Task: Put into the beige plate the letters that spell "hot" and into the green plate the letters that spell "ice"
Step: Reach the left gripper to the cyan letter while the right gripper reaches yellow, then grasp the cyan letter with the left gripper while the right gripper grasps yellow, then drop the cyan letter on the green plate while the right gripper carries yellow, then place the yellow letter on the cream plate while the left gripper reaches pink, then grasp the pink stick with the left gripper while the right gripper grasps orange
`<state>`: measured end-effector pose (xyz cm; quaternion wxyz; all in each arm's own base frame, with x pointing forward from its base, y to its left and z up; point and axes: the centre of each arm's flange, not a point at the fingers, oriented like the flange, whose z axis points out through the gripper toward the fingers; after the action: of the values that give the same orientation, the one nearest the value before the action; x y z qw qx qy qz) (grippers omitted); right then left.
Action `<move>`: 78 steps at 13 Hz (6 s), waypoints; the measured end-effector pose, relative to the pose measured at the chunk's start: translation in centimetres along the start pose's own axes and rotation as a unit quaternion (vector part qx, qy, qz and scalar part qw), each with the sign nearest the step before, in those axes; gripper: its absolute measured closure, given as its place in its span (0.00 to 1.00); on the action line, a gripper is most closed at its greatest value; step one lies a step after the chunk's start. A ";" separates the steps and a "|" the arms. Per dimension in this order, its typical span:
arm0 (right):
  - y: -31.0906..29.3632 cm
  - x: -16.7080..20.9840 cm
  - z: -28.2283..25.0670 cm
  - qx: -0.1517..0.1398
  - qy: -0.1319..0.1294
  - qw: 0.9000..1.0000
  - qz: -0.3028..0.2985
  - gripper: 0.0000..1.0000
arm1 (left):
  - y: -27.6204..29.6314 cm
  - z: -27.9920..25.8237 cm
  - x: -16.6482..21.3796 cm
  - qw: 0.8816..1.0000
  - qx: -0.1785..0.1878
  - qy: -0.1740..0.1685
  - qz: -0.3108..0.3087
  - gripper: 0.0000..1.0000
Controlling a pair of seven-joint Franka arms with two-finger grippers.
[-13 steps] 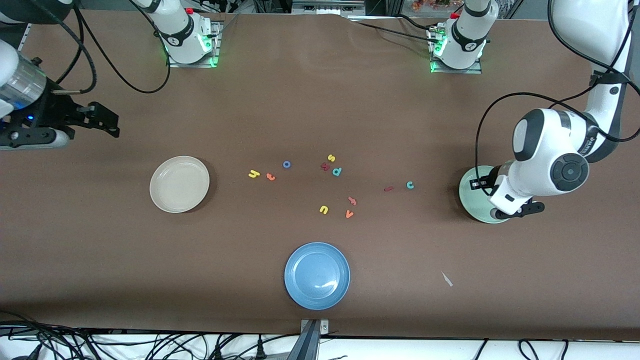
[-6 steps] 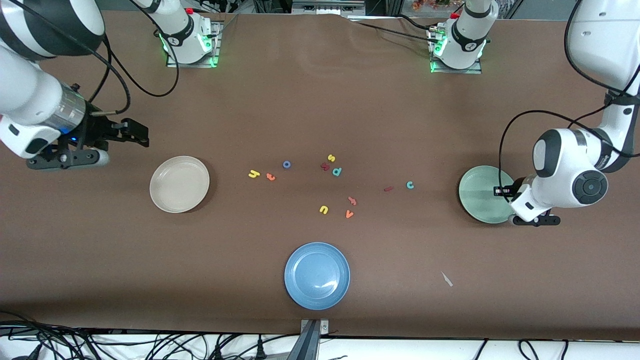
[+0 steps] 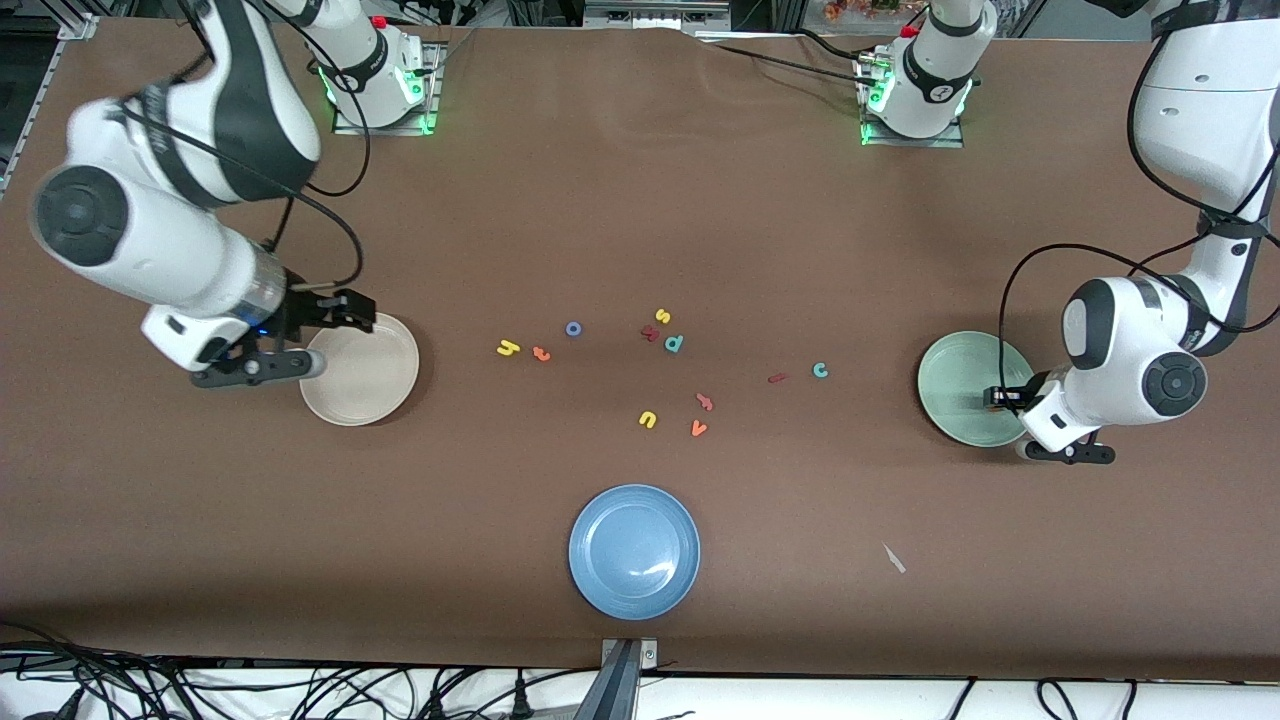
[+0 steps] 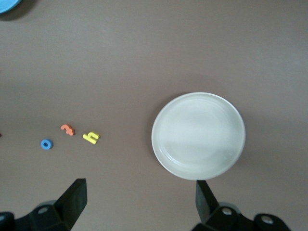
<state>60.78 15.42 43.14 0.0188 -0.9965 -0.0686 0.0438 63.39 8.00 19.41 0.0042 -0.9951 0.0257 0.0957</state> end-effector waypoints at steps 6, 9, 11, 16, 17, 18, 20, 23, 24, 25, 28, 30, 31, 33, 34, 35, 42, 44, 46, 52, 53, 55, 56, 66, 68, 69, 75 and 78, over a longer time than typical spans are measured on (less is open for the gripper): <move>-4.9 -1.4 5.6 0.008 0.009 1.000 0.020 0.00 | 4.6 -7.3 1.7 1.000 -0.010 0.018 -0.002 0.00; -7.8 -2.6 8.2 0.013 0.016 0.999 0.034 0.00 | 12.5 -11.0 1.6 0.998 -0.029 0.011 -0.053 0.00; -8.5 -3.2 10.7 0.018 0.036 0.998 0.043 0.00 | 17.3 -11.1 1.2 0.996 -0.034 0.004 -0.088 0.00; -13.5 -4.1 18.9 -0.026 0.085 0.995 0.047 0.00 | 27.5 -4.8 0.3 0.988 -0.035 -0.011 -0.151 0.01; -13.8 -4.1 20.2 -0.029 0.085 0.995 0.049 0.00 | 28.2 -3.4 0.2 0.987 -0.038 -0.009 -0.159 0.04; -13.8 -4.1 21.2 -0.028 0.084 0.995 0.050 0.00 | 28.5 -2.1 0.1 0.986 -0.041 -0.011 -0.163 0.07; -13.6 -4.0 22.6 -0.029 0.078 0.995 0.050 0.00 | 28.4 0.1 -0.4 0.985 -0.044 -0.011 -0.165 0.11; -13.6 -4.1 23.9 -0.028 0.076 0.996 0.049 0.00 | 28.5 2.1 -1.4 0.984 -0.047 -0.010 -0.173 0.17; -13.6 -4.2 24.2 -0.027 0.076 0.996 0.048 0.00 | 28.5 2.6 -1.7 0.983 -0.045 -0.014 -0.179 0.17; -13.6 -4.3 24.4 -0.027 0.075 0.996 0.048 0.00 | 28.6 2.9 -1.9 0.982 -0.043 -0.018 -0.182 0.20; -13.5 -4.9 25.5 -0.022 0.078 0.996 0.046 0.00 | 29.5 3.4 -2.6 0.981 -0.040 -0.023 -0.190 0.28; -13.3 -5.6 26.8 -0.019 0.078 0.996 0.044 0.00 | 29.8 3.3 -2.8 0.981 -0.039 -0.022 -0.190 0.37; -13.2 -5.8 27.2 -0.018 0.077 0.996 0.044 0.00 | 29.9 3.1 -2.8 0.981 -0.039 -0.021 -0.190 0.47; -13.2 -5.9 27.5 -0.018 0.076 0.996 0.043 0.00 | 30.1 2.9 -2.8 0.981 -0.040 -0.020 -0.189 0.68; -13.2 -5.9 27.6 -0.017 0.076 0.996 0.043 0.00 | 30.1 2.9 -2.8 0.981 -0.040 -0.019 -0.189 0.68; -13.3 -5.9 27.7 -0.017 0.077 0.996 0.043 0.00 | 30.1 2.8 -2.8 0.981 -0.040 -0.019 -0.189 0.77; -13.6 -5.8 27.4 -0.013 0.083 0.996 0.040 0.37 | 27.0 0.7 -2.4 0.986 -0.010 -0.028 -0.165 0.78; -13.7 -5.9 27.4 -0.012 0.083 0.996 0.039 0.49 | 22.4 -3.5 -1.8 0.990 -0.003 -0.030 -0.140 0.78; -13.8 -5.9 27.3 -0.013 0.085 0.996 0.035 0.54 | 16.7 -6.8 -1.7 0.994 -0.002 -0.033 -0.106 0.78; -13.5 -5.7 26.3 -0.021 0.090 0.995 0.021 0.59 | 4.1 -3.5 -1.9 0.998 0.025 -0.054 -0.022 0.78; -12.9 -5.5 25.5 -0.030 0.085 0.996 0.017 0.59 | 4.2 -2.2 -1.7 0.998 0.027 -0.056 -0.016 0.78; -10.7 -4.8 22.8 -0.050 0.083 0.995 0.001 0.59 | 4.4 0.2 -1.3 0.998 0.020 -0.056 -0.011 0.78; -9.0 -4.3 21.1 -0.061 0.082 0.995 -0.011 0.59 | 4.2 1.0 -1.2 0.998 0.016 -0.056 -0.012 0.78; 6.9 -3.5 17.5 -0.088 0.048 0.992 -0.071 0.30 | 16.1 -7.0 -0.6 0.997 -0.003 0.002 -0.073 0.00; 5.5 -3.5 17.6 -0.080 0.049 0.993 -0.067 0.14 | 21.2 -7.7 -1.4 0.994 -0.010 0.003 -0.110 0.00; 4.1 -3.6 17.7 -0.075 0.051 0.994 -0.055 0.13 | 23.4 -7.5 -1.8 0.992 -0.010 0.001 -0.127 0.00; -11.3 -5.5 20.6 -0.010 0.099 0.993 0.057 0.10 | 35.7 -3.4 -3.2 0.981 -0.061 0.029 -0.183 0.03; -17.3 -6.5 23.4 0.010 0.105 0.990 0.090 0.10 | 36.0 -0.8 -3.0 0.960 -0.062 0.016 -0.273 0.08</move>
<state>49.97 32.36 21.15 0.0319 -0.9974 0.0245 -0.0592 58.77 -27.81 20.62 -0.0318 -0.9640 -0.2527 0.0764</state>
